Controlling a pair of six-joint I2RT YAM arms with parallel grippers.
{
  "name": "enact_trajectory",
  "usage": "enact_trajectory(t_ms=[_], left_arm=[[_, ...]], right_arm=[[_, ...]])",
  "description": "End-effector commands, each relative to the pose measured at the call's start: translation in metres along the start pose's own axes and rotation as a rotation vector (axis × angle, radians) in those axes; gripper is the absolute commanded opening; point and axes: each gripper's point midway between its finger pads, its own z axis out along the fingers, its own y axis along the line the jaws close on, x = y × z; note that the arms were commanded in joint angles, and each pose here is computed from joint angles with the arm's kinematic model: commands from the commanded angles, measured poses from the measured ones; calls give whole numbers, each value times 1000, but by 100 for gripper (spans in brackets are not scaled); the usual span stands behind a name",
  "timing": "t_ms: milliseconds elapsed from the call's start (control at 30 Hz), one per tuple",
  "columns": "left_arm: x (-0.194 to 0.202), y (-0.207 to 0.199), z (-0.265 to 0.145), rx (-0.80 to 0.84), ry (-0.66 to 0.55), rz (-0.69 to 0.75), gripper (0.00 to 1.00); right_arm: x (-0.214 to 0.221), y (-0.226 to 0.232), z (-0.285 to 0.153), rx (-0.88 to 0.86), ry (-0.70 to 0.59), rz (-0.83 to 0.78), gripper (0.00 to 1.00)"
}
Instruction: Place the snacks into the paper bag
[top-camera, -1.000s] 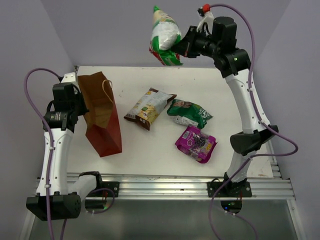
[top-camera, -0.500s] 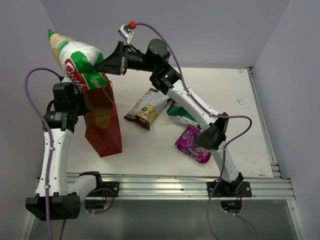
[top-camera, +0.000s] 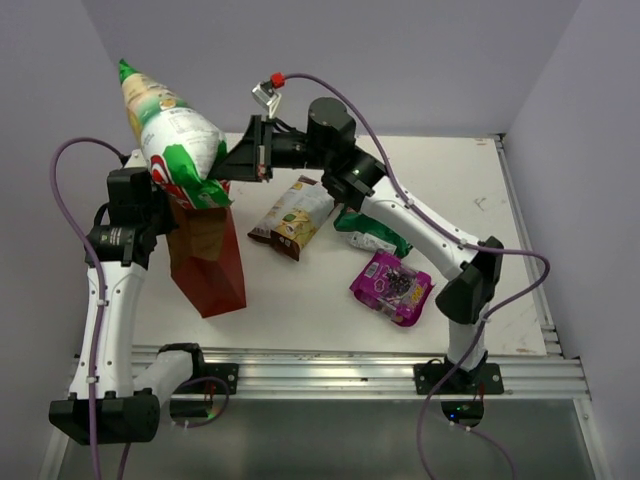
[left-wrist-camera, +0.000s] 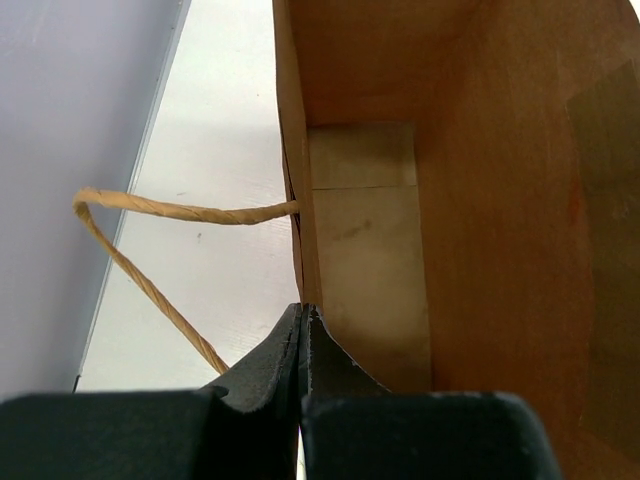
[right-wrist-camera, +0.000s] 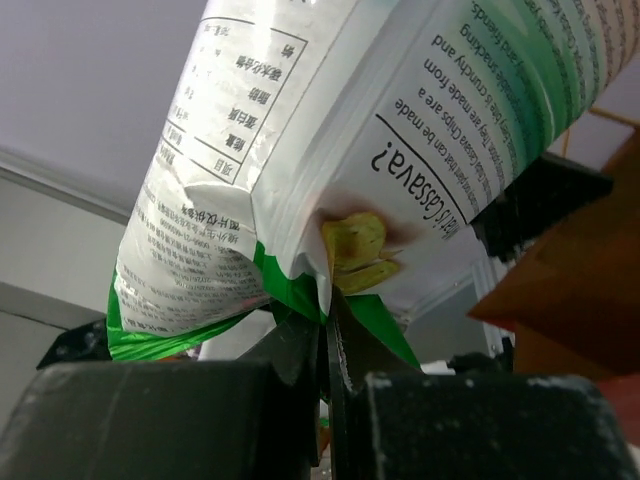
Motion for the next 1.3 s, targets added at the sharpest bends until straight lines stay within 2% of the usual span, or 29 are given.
enact_trajectory(t_ms=[0,267,400,633,667,700,733,767,800,833,900,1033,1167,1267], left_arm=[[-28,1,-12,-9,-91,15,0],[-26,2,-14,-17,-93,23,0],[-26,3,-17,-22,-100,26,0],[-23,2,-19,-16,-101,27,0],[-23,2,-19,-16,-99,27,0],[-22,2,-18,-15,-99,27,0],[-22,2,-19,-15,-99,27,0],[-21,2,-18,-14,-96,30,0],[-20,2,-17,-15,-93,31,0],[-19,2,-17,-15,-93,31,0],[-16,2,-15,-15,-84,36,0],[-13,1,-11,-17,-76,44,0],[-11,3,-10,-24,-70,47,0],[-11,3,-10,-24,-70,47,0]], right_arm=[[42,-9,-15,75,104,19,0],[73,-71,-29,261,154,104,0],[77,-85,-28,303,162,126,0],[49,-97,-5,331,95,101,0],[36,-83,1,303,73,72,0],[38,-97,5,329,87,90,17],[34,-98,8,330,88,69,27],[22,-79,11,298,67,24,50],[23,-83,12,316,74,23,62],[18,-77,11,309,69,-18,68],[8,-58,6,303,43,-73,75],[-2,-24,-14,305,8,-169,80],[11,-23,-27,331,45,-166,81],[21,-43,-37,405,74,-182,84]])
